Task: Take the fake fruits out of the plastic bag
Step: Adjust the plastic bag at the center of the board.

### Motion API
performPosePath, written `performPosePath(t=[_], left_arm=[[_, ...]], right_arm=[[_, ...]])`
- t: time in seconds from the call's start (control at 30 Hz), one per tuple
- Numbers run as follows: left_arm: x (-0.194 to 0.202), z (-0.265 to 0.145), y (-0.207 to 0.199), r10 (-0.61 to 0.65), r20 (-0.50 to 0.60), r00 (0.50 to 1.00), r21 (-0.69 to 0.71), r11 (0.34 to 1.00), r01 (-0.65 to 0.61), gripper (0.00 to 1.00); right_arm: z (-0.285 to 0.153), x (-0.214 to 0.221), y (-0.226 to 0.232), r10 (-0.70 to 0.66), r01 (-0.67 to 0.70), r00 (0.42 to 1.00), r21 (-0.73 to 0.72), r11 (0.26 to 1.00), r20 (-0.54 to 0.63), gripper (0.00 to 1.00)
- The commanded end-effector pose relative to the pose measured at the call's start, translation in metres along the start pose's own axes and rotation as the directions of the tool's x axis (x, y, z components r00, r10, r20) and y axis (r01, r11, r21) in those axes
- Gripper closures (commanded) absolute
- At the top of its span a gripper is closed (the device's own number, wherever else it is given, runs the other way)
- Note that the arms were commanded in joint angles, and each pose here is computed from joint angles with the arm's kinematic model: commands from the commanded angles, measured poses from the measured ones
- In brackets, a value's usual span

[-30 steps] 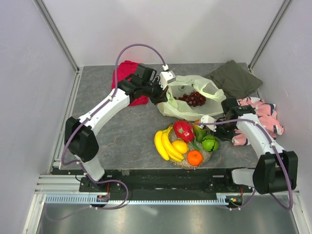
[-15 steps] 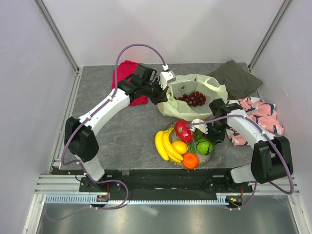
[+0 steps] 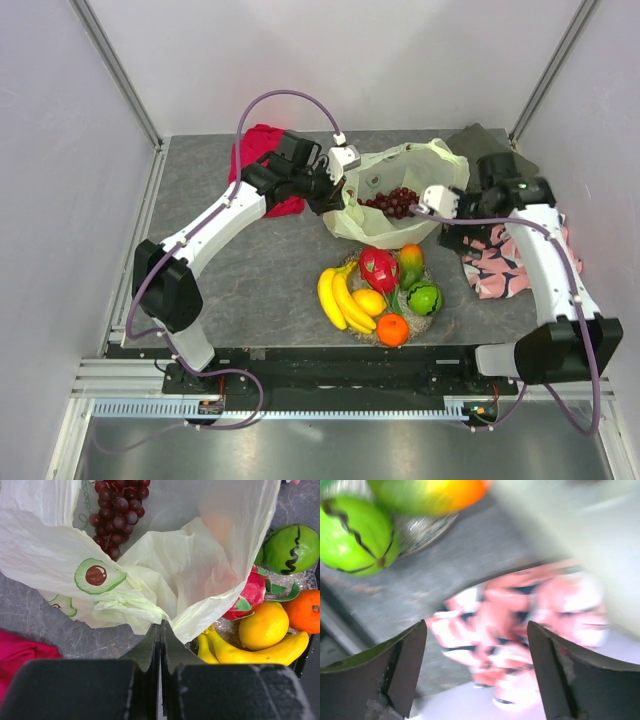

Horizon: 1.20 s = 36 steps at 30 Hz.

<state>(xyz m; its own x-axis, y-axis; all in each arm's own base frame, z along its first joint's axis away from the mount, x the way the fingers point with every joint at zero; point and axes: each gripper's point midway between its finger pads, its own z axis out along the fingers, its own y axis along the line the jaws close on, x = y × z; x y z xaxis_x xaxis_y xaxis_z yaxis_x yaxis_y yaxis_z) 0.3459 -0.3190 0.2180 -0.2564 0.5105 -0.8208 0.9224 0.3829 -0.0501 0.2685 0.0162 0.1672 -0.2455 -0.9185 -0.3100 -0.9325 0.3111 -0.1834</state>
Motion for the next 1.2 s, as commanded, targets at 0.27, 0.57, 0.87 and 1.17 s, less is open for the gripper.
performPosePath(t=[0.27,0.57,0.87,1.17], left_arm=[[-0.021,-0.036,-0.050,-0.016,0.090,0.996,0.175,0.985,0.000,0.98],[-0.029,-0.098,-0.095,0.054,0.138,0.989,0.239,0.967,-0.086,0.98],[0.018,-0.071,-0.057,0.088,-0.040,0.995,0.112,0.990,-0.083,0.98],[-0.123,-0.039,0.157,-0.011,0.259,0.966,-0.255,0.964,0.079,0.98]], right_arm=[[-0.056,-0.144,-0.013,0.084,-0.058,0.881,-0.071,0.996,0.466,0.18],[0.047,-0.210,-0.051,0.143,-0.174,0.871,0.021,0.985,0.470,0.23],[0.068,-0.240,-0.104,0.171,-0.230,0.846,0.057,0.971,0.505,0.23],[0.077,-0.238,-0.237,0.264,-0.409,0.776,0.138,0.902,0.572,0.68]])
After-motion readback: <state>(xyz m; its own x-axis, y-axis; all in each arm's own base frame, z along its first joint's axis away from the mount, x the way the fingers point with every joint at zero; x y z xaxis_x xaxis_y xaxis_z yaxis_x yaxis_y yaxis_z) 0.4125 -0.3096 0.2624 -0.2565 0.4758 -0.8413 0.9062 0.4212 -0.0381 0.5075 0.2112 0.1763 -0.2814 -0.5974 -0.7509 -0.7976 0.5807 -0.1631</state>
